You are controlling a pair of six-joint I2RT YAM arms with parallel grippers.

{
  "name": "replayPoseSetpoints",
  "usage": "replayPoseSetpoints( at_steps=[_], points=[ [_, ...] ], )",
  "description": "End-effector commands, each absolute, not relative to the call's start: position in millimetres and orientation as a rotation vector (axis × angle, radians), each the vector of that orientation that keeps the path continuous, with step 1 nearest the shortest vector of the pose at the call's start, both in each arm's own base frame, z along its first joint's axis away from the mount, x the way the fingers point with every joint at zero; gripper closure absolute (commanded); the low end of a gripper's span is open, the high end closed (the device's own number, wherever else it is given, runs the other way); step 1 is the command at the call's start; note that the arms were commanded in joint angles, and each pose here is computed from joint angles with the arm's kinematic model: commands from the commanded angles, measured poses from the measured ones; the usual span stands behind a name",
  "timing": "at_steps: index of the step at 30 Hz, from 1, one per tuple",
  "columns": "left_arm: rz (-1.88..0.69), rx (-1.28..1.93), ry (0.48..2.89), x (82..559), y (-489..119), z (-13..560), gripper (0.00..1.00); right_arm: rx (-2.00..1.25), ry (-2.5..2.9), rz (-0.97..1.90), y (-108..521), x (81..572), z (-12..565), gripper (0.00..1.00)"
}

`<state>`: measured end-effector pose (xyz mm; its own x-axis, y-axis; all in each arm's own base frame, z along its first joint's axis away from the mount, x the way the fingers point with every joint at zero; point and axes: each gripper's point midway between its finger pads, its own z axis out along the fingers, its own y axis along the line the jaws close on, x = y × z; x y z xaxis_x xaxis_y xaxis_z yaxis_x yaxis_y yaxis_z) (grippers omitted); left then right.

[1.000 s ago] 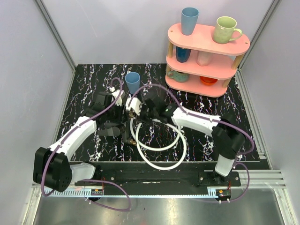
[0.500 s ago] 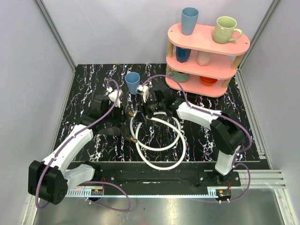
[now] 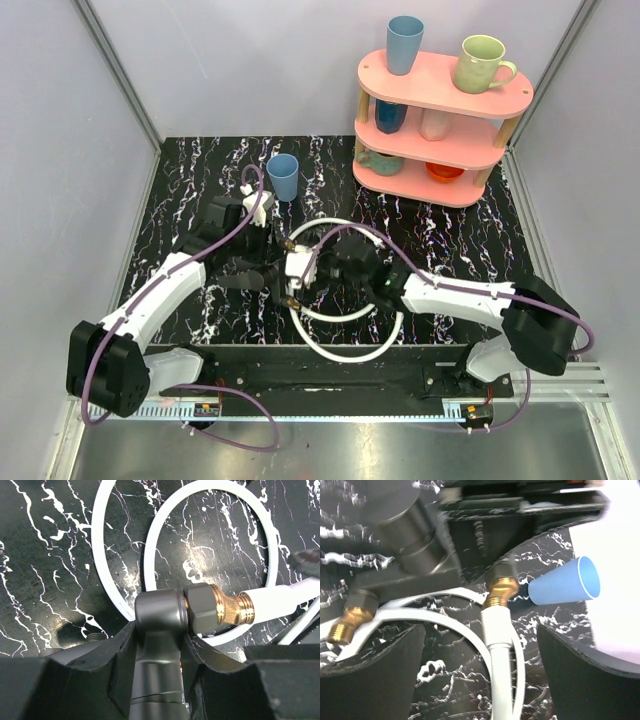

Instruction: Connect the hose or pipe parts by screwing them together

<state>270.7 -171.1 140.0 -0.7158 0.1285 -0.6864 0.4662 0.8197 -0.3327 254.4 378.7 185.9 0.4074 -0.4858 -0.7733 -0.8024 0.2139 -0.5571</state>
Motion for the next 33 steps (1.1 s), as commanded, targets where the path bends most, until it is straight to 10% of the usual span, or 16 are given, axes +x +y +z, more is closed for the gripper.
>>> replayPoseSetpoints(
  at_steps=[1, 9, 15, 33],
  points=[
    [-0.8, 0.479, 2.132, 289, -197, 198, 1.0, -1.507, 1.003, -0.043, 372, 272, 203, 0.0],
    [-0.857, 0.505, 2.133, 284, -203, 199, 1.0, -1.602, 0.925, -0.23, 388, 277, 187, 0.3],
    [-0.868, 0.508, 2.138, 283, -204, 198, 1.0, -1.637, 0.991, -0.273, 397, 283, 171, 0.97],
    [-0.831, 0.524, 1.946, 282, -204, 229, 1.0, -1.319, 1.699, 1.0, 434, 267, 173, 1.0]
  ],
)
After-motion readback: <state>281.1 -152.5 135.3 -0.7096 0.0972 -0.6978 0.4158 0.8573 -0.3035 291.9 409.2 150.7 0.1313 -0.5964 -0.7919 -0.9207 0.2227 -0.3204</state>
